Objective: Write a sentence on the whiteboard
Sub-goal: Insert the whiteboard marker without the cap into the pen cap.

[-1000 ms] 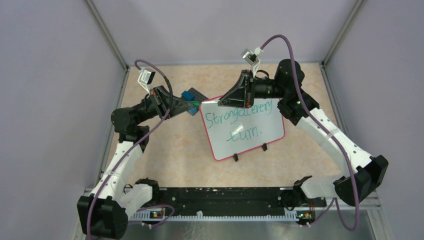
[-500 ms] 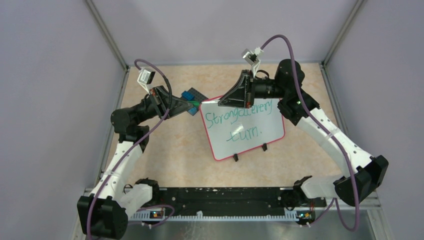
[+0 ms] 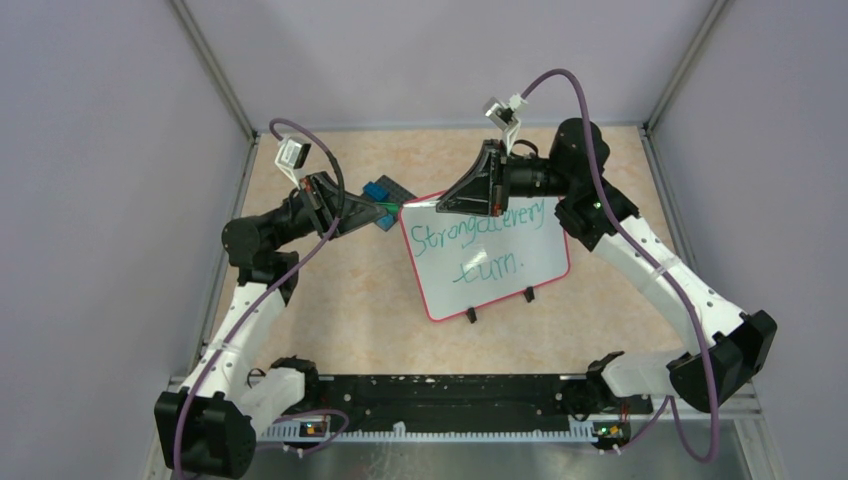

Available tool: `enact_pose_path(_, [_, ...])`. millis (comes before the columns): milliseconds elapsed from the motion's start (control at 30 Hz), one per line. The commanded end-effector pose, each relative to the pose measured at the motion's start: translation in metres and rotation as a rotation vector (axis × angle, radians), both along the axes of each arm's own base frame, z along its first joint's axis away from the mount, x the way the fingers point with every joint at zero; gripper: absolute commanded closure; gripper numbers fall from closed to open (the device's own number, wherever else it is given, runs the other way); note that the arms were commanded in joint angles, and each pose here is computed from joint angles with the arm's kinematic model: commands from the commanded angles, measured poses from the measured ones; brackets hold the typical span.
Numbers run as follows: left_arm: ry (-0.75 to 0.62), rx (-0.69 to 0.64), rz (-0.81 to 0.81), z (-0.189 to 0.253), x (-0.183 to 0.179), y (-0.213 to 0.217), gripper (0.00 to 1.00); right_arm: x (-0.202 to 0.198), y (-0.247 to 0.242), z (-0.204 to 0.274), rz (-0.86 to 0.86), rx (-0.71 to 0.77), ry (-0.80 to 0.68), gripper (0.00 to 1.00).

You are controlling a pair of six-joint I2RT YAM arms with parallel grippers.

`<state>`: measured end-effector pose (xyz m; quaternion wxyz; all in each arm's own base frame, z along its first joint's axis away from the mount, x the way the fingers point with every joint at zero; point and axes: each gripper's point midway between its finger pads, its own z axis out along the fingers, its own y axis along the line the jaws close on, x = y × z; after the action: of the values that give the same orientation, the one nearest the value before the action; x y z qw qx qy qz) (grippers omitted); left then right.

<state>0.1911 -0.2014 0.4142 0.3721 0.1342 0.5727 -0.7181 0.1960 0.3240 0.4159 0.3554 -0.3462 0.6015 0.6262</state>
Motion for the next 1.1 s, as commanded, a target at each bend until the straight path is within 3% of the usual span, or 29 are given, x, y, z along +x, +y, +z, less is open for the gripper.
enact_pose_path(0, [-0.043,-0.013,0.009,0.006,-0.002,0.000,1.00,-0.009,0.003,0.006,0.033,0.019,-0.029,1.00])
enact_pose_path(1067, [-0.041,-0.030,0.014,0.010,-0.001,0.003,1.00,-0.012,0.002,0.010,0.038,0.023,-0.040,1.00])
